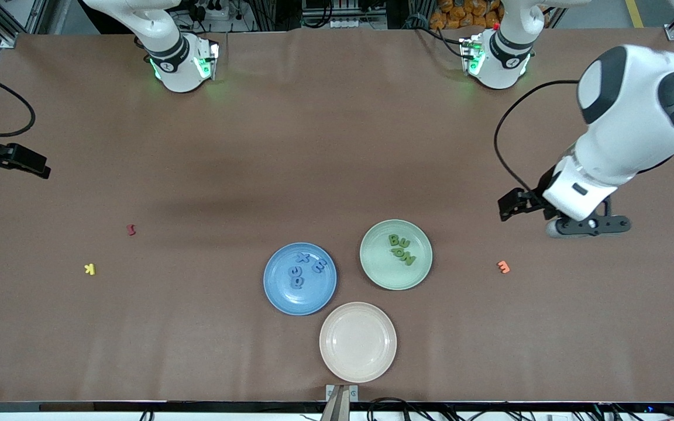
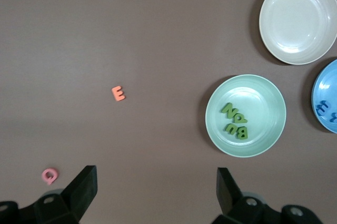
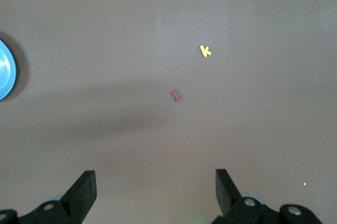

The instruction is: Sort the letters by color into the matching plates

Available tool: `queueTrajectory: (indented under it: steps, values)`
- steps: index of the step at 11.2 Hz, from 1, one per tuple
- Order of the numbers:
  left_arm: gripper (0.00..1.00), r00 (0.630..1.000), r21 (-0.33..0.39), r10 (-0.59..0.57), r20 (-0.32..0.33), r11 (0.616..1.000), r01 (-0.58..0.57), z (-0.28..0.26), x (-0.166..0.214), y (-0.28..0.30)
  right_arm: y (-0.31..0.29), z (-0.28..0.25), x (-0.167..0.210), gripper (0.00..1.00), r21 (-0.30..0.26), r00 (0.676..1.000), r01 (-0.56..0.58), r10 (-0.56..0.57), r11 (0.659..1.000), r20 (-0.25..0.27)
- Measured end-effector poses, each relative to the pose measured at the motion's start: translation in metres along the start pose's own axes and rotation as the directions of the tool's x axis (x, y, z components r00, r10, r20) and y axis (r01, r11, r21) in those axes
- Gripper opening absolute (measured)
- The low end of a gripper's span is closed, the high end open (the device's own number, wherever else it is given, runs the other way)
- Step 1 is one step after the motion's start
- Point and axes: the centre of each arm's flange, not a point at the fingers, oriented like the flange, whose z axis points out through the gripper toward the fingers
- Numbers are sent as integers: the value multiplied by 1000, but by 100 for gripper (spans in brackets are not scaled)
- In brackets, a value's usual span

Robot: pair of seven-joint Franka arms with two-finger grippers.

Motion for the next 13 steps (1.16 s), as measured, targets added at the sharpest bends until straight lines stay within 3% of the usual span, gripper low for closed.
queueTrajectory:
  steps: [2,6,13]
  values:
    - [100,1000,6,-23,10,1000,23,-29,3,-15,2,0,0,100,-1,1000,-4,4,1000,0]
    - [100,999,5,-11,-41,1000,11,-77,4,-48,3,0,0,100,-1,1000,-6,6,1000,0]
    - [100,999,106,37,-35,994,-33,-127,-1,-118,4,0,0,100,-2,1000,-7,7,1000,0]
